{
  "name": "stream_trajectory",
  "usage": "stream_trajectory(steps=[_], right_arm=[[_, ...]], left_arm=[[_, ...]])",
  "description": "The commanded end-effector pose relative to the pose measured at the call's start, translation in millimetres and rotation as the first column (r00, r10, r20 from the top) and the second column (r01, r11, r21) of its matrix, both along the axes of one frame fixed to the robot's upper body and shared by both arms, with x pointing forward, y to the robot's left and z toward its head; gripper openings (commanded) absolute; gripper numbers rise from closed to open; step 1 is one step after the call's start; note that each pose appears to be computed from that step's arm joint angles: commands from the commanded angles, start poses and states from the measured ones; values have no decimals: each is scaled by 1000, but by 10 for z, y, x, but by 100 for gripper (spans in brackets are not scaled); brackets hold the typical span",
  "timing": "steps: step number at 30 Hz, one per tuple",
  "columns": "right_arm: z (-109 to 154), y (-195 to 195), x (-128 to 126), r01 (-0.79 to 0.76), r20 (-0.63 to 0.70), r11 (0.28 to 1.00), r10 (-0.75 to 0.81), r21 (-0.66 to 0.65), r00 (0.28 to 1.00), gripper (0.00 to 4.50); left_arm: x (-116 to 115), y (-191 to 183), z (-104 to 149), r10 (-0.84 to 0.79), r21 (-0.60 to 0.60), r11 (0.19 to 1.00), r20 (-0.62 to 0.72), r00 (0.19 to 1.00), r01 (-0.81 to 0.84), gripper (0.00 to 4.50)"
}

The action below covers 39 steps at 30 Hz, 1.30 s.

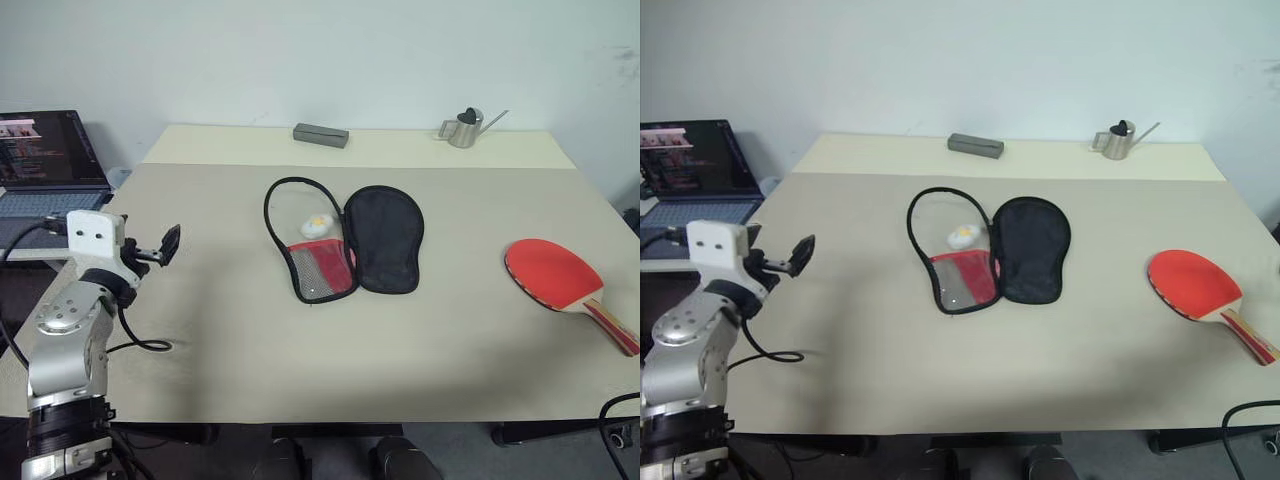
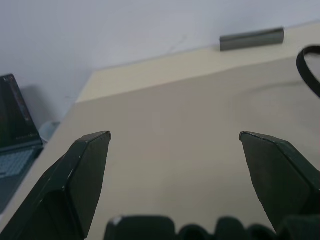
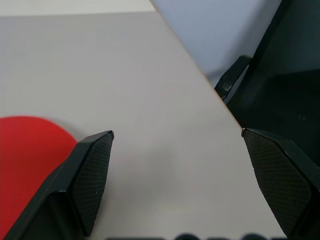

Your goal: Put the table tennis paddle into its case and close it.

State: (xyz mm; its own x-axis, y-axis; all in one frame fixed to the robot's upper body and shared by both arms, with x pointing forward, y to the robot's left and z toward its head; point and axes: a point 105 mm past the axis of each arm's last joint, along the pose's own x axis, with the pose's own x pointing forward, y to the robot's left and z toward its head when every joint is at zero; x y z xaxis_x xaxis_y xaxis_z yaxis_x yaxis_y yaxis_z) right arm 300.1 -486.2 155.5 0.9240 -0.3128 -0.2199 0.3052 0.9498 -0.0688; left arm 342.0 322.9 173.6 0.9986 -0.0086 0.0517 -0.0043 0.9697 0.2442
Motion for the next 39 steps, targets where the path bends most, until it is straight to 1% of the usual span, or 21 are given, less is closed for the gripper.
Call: stream_trajectory(steps=[1,4,6,8,13,17,20,24,27,30,33,36,39], right_arm=[[270,-109,-97,2,25,998,-1,-67,1000,449],[310,-148,-156,8,39,998,-5,-67,999,449],[353,-131,-148,-10,57,998,14,-64,998,449],[404,-72,-93,-46,83,997,50,-55,995,449],[420,69,38,-112,101,993,116,-43,988,449],[420,170,137,-149,132,988,151,-31,980,449],[386,199,147,-162,142,987,162,-11,976,449],[379,304,198,-221,158,975,218,0,963,449],[327,362,242,-239,160,971,233,15,959,449],[294,456,323,-265,166,964,257,26,952,449],[266,650,416,-362,166,931,350,48,922,449],[273,922,509,-490,161,870,477,55,864,449],[334,1103,550,-566,176,822,550,56,817,449]], left_arm=[[89,2,140,-2,22,1000,56,998,0,450],[148,-19,134,-4,6,1000,73,997,3,450],[169,-53,145,-15,-20,1000,85,996,17,450],[178,-67,141,-29,-25,999,89,996,32,450],[151,23,185,-26,-11,1000,98,995,27,450],[109,189,321,3,19,1000,131,991,-6,450],[66,311,339,30,19,999,131,991,-33,450],[93,340,323,22,25,999,122,992,-25,450],[94,353,414,30,20,999,154,988,-34,450],[85,349,437,20,26,999,159,987,-25,450],[90,232,457,-50,28,999,153,987,46,450],[103,36,467,-155,51,988,128,980,149,450],[104,-38,496,-191,58,981,122,974,185,450]])
